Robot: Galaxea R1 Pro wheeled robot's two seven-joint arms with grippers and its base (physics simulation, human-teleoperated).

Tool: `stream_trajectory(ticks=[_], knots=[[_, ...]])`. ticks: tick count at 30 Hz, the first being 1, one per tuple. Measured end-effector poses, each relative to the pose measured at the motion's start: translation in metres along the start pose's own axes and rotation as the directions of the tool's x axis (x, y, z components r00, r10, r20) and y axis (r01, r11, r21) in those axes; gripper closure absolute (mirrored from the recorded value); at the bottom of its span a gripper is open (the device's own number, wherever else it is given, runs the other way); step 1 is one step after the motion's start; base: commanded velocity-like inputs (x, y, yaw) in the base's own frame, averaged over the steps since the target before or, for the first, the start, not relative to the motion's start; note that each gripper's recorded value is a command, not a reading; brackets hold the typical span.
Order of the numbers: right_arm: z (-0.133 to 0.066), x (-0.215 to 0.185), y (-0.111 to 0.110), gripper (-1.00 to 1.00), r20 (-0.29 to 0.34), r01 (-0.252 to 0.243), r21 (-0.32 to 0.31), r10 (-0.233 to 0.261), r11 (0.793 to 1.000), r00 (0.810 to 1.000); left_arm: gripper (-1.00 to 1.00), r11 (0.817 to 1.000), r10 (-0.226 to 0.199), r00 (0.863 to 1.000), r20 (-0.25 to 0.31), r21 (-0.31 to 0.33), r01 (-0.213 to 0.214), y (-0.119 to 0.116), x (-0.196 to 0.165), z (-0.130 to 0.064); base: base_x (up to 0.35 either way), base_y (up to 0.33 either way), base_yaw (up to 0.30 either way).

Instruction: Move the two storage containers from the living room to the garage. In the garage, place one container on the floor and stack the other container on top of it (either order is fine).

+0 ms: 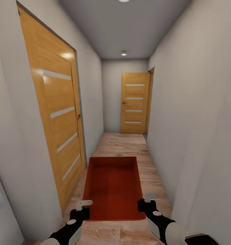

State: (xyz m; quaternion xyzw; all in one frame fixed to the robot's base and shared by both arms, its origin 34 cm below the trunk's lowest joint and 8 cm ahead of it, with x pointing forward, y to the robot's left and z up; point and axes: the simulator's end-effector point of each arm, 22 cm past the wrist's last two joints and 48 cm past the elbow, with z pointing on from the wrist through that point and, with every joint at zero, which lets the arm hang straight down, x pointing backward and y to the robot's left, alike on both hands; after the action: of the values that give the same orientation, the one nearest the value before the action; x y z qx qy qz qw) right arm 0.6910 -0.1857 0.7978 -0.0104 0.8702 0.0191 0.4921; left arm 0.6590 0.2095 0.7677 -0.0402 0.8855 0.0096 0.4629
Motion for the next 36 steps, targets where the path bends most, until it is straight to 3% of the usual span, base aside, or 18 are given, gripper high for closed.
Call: stream_trajectory(ticks=[20, 36], knots=[[0.0000, 0.0004, 0.0000, 1.00, -0.002, -0.001, 0.000, 0.001, 1.000, 1.000, 1.00, 1.000, 0.001, 1.000, -0.002, 0.000, -0.001, 0.0001, 0.0001, 0.0000, 0.321, 0.112, -0.043], [0.0001, 0.0004, 0.0003, 1.00, 0.000, 0.015, 0.000, -0.015, 1.000, 1.000, 1.00, 1.000, -0.012, 1.000, -0.001, -0.003, 0.012, 0.0004, 0.0045, -0.0009, 0.037, 0.000, 0.000]])
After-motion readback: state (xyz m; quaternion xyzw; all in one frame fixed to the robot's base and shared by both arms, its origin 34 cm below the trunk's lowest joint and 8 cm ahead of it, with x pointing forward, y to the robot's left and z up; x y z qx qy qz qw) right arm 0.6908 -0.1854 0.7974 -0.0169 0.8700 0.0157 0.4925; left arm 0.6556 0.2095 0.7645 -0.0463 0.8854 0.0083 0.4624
